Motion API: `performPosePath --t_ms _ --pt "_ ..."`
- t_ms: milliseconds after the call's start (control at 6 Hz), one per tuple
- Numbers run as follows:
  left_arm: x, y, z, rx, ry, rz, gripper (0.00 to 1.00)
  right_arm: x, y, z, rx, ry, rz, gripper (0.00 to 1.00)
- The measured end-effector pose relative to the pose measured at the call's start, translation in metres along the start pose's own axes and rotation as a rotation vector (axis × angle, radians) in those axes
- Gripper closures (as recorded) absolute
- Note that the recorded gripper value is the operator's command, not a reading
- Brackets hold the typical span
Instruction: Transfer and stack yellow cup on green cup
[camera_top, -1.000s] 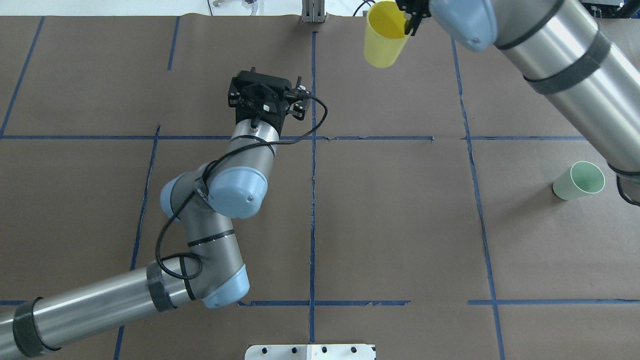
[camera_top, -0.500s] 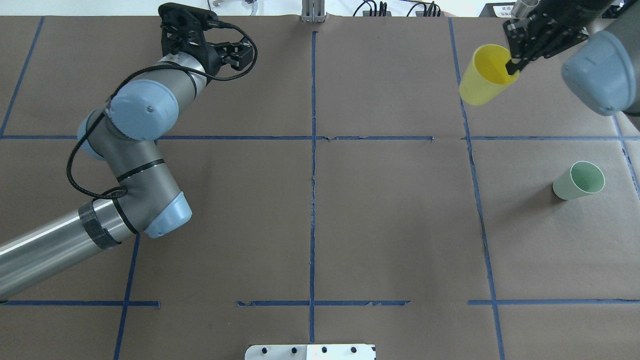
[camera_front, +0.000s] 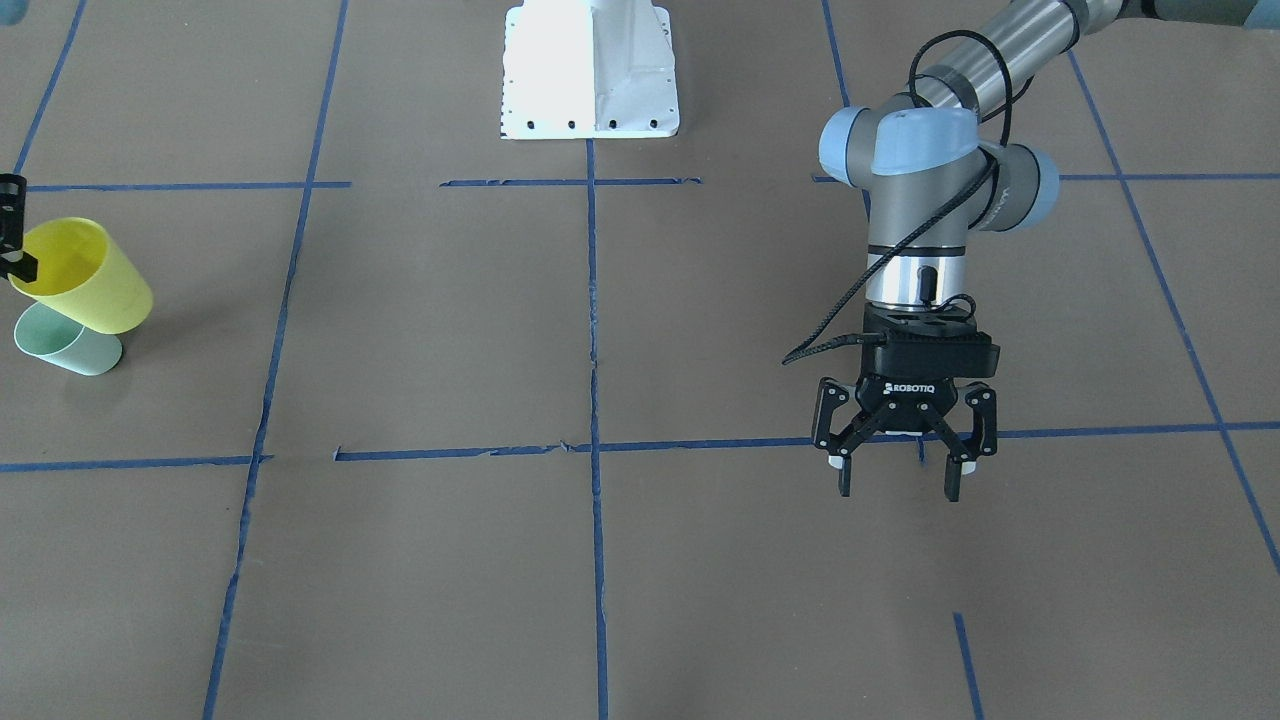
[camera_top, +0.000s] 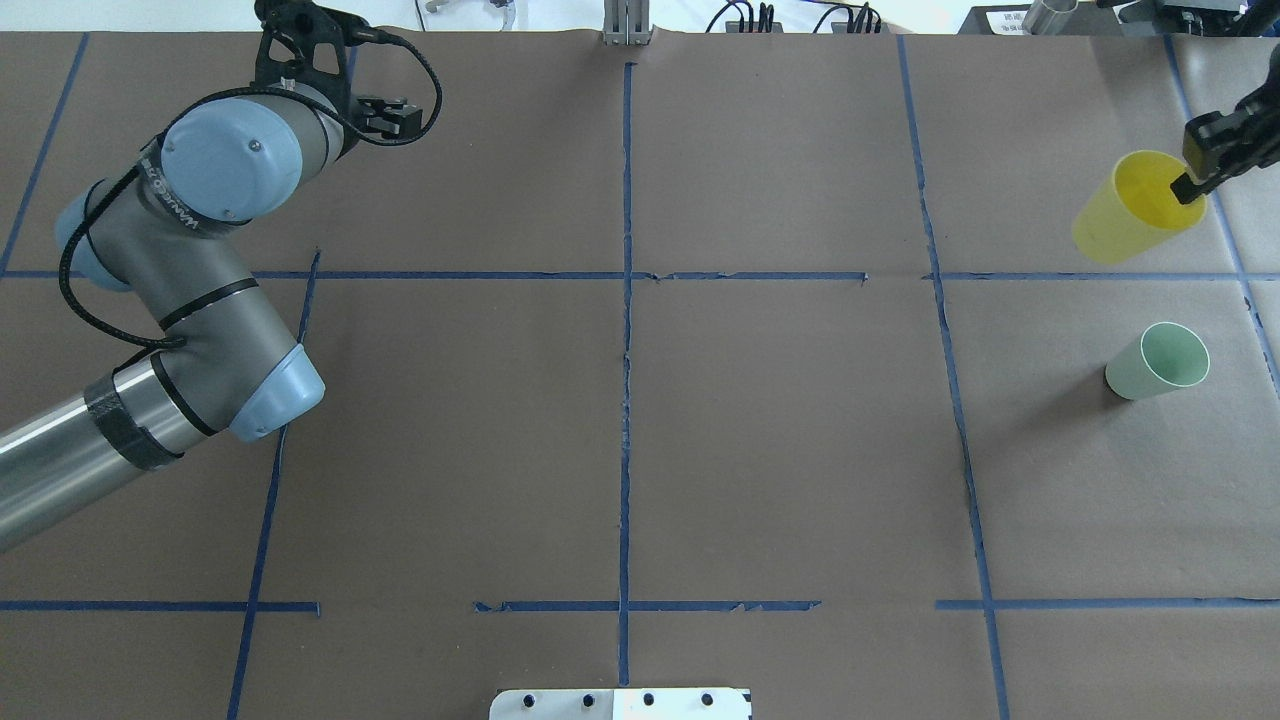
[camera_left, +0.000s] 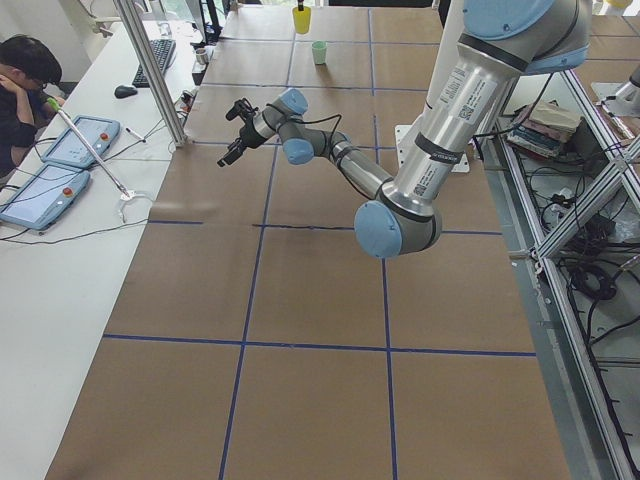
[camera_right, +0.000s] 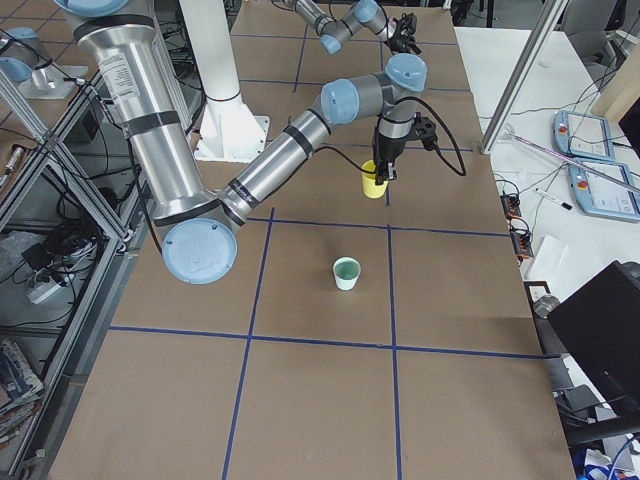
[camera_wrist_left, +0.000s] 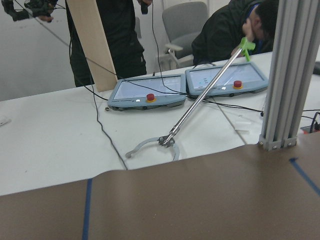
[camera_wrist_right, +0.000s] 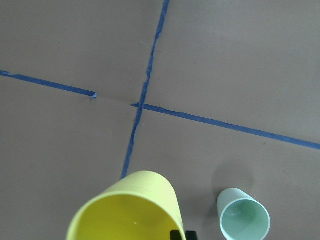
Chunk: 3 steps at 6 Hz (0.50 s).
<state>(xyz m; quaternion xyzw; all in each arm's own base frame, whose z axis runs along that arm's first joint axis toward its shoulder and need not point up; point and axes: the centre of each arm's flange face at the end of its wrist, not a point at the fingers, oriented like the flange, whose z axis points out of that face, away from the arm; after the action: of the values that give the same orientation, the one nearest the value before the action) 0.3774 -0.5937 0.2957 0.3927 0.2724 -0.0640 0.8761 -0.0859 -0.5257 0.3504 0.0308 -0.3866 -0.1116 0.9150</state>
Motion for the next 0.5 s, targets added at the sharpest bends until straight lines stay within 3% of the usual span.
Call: performPosePath --t_ms 167,333,500 --pt "-0.020 0.003 -0.005 -0.143 0.030 0.005 0.00 0.030 0.015 0.009 -0.019 0.007 -0.014 1.00" --pt "-0.066 0.012 -0.012 -0.307 0.118 -0.029 0.00 0.053 0.030 0.020 -0.046 0.010 -0.020 1.00" --pt "-0.108 0.027 -0.020 -0.415 0.178 -0.076 0.00 0.069 0.041 0.032 -0.061 0.008 -0.013 1.00"
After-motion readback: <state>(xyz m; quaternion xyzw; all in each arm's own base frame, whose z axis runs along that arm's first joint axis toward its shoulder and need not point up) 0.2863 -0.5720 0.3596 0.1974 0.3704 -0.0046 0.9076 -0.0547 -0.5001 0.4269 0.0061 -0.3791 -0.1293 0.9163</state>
